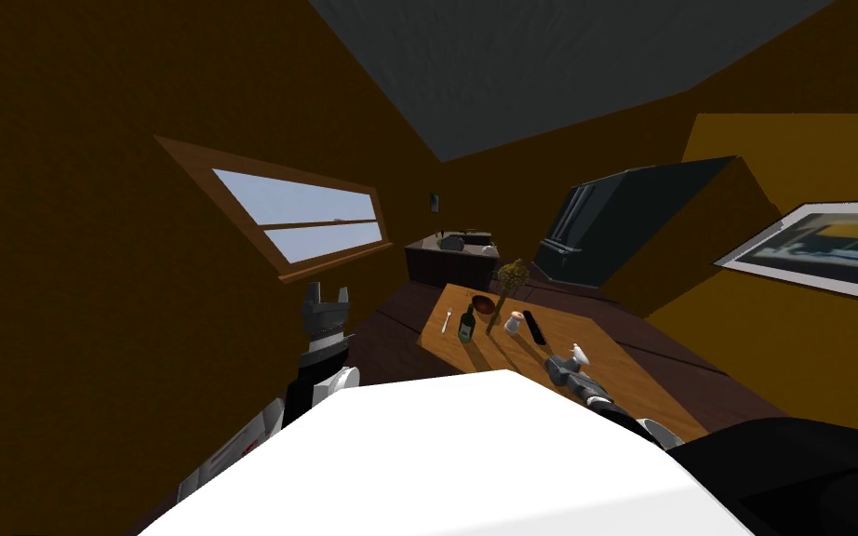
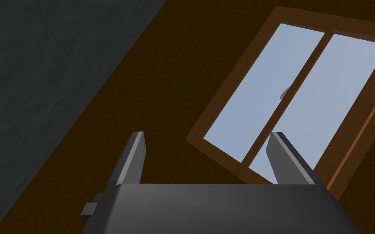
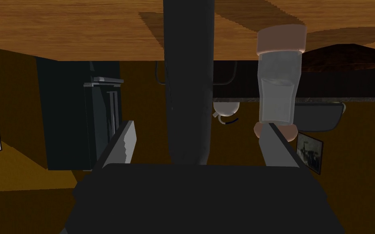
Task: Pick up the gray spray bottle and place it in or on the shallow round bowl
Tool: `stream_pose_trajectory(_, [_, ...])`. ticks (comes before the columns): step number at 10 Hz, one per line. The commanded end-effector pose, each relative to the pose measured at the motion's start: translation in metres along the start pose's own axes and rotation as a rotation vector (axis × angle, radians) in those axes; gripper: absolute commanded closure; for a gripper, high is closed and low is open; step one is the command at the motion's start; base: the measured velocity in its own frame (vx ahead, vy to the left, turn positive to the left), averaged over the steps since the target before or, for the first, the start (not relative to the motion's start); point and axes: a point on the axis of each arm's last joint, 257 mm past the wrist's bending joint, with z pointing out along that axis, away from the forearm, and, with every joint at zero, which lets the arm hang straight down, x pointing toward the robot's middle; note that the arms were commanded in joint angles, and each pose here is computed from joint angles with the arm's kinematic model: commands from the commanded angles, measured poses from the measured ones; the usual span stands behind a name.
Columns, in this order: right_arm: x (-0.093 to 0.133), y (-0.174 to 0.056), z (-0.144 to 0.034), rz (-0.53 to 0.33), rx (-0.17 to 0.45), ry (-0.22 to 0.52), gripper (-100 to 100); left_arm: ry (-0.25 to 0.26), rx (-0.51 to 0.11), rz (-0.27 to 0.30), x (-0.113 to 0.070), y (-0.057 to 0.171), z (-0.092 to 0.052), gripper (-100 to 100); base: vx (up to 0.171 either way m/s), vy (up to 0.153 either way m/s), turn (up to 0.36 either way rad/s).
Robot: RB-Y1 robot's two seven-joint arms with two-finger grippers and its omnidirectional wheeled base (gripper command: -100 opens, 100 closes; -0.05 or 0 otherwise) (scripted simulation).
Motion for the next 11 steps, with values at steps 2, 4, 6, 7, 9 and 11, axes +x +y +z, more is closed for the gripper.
stream_pose_trajectory(2, [0.004, -0.013, -0.008, 0.002, 0.012, -0.001, -100, 0.0, 0.0, 0.0, 0.0, 0.0, 0.0, 0, 0.037, 0.01, 0.059])
stream_pose_trajectory(4, [0.003, -0.013, -0.009, 0.001, 0.01, -0.003, 100, 0.0, 0.0, 0.0, 0.0, 0.0, 0.0, 0, 0.0, 0.0, 0.0])
stream_pose_trajectory(6, [0.003, -0.014, -0.009, 0.001, 0.011, -0.003, 100, 0.0, 0.0, 0.0, 0.0, 0.0, 0.0, 0, 0.0, 0.0, 0.0])
stream_pose_trajectory(7, [0.003, -0.014, -0.009, 0.001, 0.011, -0.003, 100, 0.0, 0.0, 0.0, 0.0, 0.0, 0.0, 0, 0.0, 0.0, 0.0])
stream_pose_trajectory(9, [-0.002, 0.017, 0.013, -0.004, -0.021, -0.001, 100, 0.0, 0.0, 0.0, 0.0, 0.0, 0.0, 0, -0.046, -0.014, -0.101])
stream_pose_trajectory(11, [-0.006, 0.034, 0.027, -0.007, -0.031, 0.005, 100, 0.0, 0.0, 0.0, 0.0, 0.0, 0.0, 0, -0.104, -0.023, -0.074])
